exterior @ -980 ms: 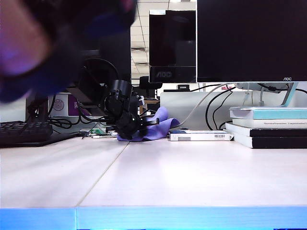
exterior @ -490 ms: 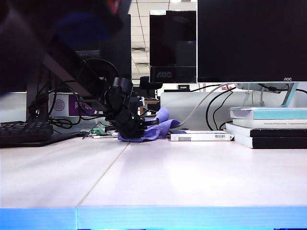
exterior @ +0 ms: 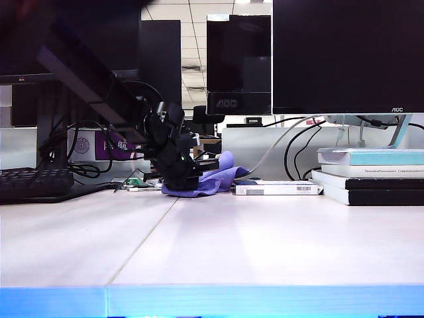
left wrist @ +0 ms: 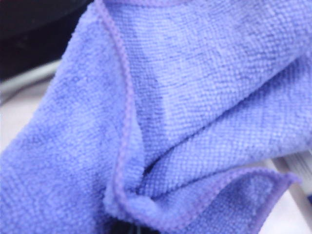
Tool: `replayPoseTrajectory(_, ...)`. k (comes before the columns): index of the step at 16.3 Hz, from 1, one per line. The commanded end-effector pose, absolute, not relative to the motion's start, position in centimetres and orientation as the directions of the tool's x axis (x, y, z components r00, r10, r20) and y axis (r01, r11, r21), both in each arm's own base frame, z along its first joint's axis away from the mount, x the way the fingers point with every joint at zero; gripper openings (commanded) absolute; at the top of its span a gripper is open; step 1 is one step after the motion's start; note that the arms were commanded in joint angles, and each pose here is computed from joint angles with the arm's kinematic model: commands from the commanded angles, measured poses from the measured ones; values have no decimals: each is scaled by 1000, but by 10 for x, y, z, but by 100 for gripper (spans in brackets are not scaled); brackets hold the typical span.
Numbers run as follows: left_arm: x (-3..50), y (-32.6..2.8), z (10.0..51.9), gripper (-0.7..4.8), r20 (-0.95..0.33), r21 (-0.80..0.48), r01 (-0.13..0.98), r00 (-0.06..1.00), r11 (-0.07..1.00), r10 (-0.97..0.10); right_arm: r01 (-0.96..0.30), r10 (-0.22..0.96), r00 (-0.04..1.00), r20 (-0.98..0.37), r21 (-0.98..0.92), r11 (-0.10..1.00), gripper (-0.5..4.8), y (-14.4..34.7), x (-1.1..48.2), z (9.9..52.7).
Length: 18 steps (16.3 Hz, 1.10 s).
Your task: Wipe the table from front to back using the rag.
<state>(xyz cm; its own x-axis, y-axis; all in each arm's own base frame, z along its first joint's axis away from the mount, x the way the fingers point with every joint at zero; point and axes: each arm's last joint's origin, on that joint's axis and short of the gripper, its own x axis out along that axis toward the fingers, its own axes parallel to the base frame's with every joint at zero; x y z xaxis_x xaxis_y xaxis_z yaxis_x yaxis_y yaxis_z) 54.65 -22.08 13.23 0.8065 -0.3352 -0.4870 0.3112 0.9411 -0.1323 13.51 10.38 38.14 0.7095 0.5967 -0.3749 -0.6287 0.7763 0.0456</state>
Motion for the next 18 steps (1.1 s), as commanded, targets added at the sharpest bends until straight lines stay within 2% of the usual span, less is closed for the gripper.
replayPoseTrajectory(1,540,-224,133,-6,-549,-128,313,768,941,-330,-630,603,714,-357,48,775,4,104,135,384)
replayPoseTrajectory(10,510,-219,129,-6,-597,-114,313,737,943,-317,-630,603,714,-357,48,775,4,104,135,384)
replayPoseTrajectory(18,475,-215,148,-6,-654,-92,368,678,925,-335,-630,603,714,-357,48,775,4,104,135,384)
